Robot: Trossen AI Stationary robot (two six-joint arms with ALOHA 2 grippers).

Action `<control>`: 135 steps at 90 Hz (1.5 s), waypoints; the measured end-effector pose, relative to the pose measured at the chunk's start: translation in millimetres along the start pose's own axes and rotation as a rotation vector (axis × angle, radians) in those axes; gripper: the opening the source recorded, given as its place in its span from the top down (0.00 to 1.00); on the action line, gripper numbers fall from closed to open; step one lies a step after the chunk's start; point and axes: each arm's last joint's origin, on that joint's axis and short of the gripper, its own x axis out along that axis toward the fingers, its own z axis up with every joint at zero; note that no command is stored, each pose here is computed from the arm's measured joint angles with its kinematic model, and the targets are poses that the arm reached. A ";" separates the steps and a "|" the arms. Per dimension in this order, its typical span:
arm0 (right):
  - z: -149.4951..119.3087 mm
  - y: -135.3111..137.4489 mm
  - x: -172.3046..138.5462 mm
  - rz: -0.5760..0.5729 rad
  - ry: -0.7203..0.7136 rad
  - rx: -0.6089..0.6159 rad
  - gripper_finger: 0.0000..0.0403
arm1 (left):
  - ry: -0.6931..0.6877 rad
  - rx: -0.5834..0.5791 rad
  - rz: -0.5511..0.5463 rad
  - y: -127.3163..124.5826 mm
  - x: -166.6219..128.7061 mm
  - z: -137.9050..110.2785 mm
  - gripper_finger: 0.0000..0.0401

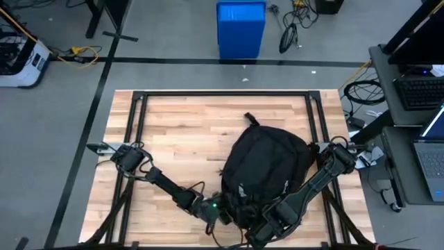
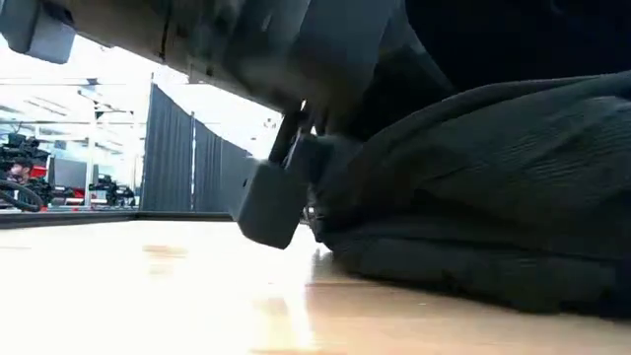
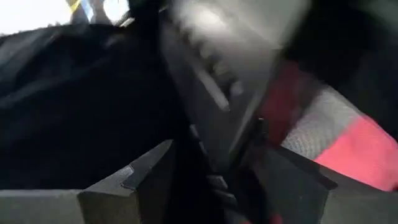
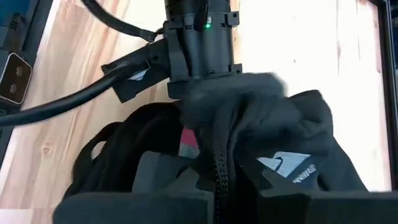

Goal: Unpack backpack
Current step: Remove the black medicine organizer from the black backpack

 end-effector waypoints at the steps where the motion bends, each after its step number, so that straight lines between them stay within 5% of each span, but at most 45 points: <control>1: 0.0 0.0 0.0 0.000 0.000 0.000 0.99 | 0.002 -0.019 0.001 0.1 0.0 0.0 0.44; 32: 0.0 0.0 0.1 0.005 0.003 -0.009 0.99 | 0.026 -0.281 0.023 2.2 -2.5 1.2 0.44; 101: 6.5 -6.5 -24.8 -0.004 -0.016 0.113 0.93 | 0.044 -0.422 0.099 27.2 -14.3 22.1 0.44; 120: 6.4 -6.6 -24.8 -0.008 -0.016 0.138 0.87 | 0.090 -0.707 0.137 32.0 -16.9 19.5 0.44; 128: 5.1 -5.6 -25.8 -0.011 -0.011 0.129 0.86 | 0.112 -0.665 0.144 31.8 -20.9 21.6 0.44; 135: 4.6 -5.8 -25.8 -0.013 -0.008 0.127 0.86 | 0.141 -0.513 0.112 26.3 -24.0 23.4 0.44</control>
